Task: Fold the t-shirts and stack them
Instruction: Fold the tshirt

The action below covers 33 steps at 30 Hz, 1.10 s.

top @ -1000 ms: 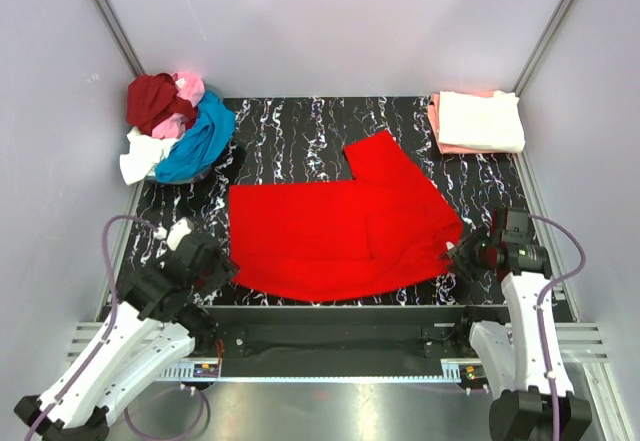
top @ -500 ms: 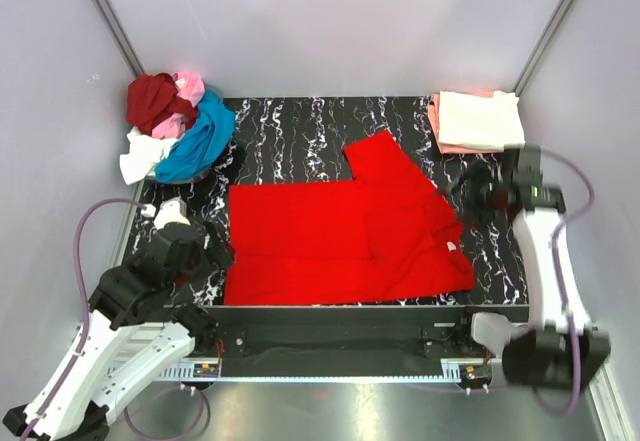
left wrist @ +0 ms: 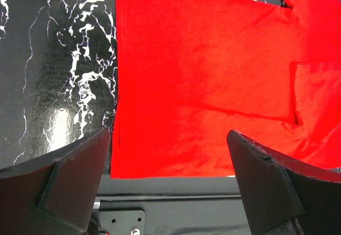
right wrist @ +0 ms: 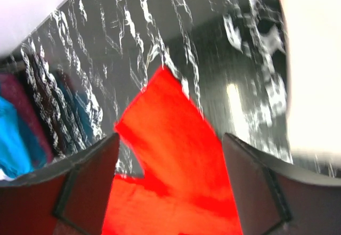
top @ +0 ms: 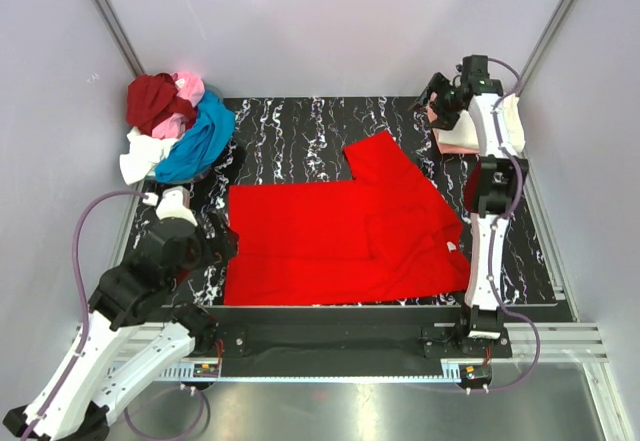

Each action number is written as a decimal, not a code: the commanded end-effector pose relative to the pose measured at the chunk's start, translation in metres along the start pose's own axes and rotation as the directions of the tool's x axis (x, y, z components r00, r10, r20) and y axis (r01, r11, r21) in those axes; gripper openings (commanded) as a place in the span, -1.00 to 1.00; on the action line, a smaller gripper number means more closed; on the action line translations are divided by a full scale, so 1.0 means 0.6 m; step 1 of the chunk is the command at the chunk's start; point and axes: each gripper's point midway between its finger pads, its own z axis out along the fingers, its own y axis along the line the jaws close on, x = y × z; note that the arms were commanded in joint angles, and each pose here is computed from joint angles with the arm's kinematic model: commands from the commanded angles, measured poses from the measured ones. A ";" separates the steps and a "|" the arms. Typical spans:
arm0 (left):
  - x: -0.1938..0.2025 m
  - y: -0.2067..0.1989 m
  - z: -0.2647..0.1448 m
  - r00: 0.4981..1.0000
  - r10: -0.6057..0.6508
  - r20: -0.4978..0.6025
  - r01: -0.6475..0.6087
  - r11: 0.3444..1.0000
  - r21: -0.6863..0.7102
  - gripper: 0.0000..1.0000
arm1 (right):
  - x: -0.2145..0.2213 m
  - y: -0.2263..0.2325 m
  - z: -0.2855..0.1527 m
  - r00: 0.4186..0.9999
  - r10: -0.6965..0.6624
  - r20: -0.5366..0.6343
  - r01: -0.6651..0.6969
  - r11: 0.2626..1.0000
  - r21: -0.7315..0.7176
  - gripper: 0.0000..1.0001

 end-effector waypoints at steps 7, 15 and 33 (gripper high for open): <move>-0.039 -0.003 -0.020 0.990 -0.043 0.137 0.035 0.998 0.060 0.97 | -0.005 0.030 0.129 0.995 -0.097 0.038 0.101 0.988 -0.115 0.79; -0.040 -0.003 -0.017 0.989 -0.047 0.137 0.038 0.997 0.063 0.97 | 0.124 0.020 0.243 0.985 -0.133 -0.111 0.126 0.990 -0.068 0.71; -0.046 0.003 -0.014 0.987 -0.062 0.149 0.055 0.997 0.050 0.97 | 0.138 -0.031 0.214 0.960 -0.251 -0.126 0.265 0.957 0.115 -0.17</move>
